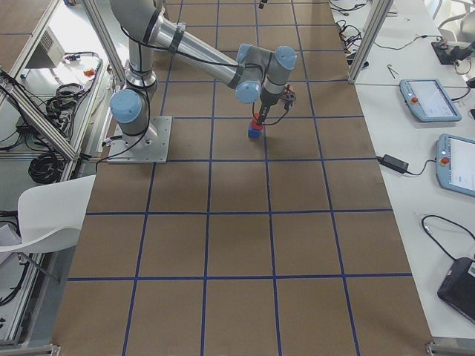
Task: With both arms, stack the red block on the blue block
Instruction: 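Lower the red cube onto the blue cube and open the right gripper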
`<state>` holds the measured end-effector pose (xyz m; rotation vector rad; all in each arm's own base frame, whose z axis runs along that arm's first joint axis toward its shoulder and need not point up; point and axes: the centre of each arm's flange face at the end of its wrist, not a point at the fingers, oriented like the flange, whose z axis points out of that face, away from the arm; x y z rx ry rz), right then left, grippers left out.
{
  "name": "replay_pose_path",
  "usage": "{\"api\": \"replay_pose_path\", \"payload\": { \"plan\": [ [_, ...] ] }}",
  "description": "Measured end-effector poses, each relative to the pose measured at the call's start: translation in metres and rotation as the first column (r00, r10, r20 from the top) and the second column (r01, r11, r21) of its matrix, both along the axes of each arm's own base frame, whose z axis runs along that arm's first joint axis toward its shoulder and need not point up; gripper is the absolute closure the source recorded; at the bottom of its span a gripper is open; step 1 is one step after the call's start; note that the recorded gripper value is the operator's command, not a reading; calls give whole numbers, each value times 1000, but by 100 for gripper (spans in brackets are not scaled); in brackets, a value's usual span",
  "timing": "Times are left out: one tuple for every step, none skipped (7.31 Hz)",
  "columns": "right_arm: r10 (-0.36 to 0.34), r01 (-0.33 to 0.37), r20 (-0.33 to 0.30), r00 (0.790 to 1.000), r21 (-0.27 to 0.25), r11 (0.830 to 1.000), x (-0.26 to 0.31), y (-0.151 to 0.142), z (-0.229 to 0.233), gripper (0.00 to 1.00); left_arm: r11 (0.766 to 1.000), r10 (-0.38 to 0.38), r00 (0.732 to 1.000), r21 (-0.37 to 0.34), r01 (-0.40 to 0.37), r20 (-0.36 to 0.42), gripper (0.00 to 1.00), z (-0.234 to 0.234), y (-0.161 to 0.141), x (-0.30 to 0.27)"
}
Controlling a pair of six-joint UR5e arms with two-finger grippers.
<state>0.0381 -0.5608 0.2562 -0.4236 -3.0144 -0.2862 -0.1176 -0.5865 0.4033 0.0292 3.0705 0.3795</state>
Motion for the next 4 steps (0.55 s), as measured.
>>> {"api": "replay_pose_path", "payload": {
  "plan": [
    [0,0,-3,1000,3,1000,0,1,-1,80,1000,0,1000,0,0,0,0,0,0,0],
    [0,0,-3,1000,5,1000,0,1,-1,80,1000,0,1000,0,0,0,0,0,0,0],
    [0,0,-1,1000,2,1000,0,0,0,77,1000,0,1000,0,0,1,0,0,0,0],
    [1,-1,1,1000,-5,1000,0,-1,1,77,1000,0,1000,0,0,1,0,0,0,0]
  ]
}}
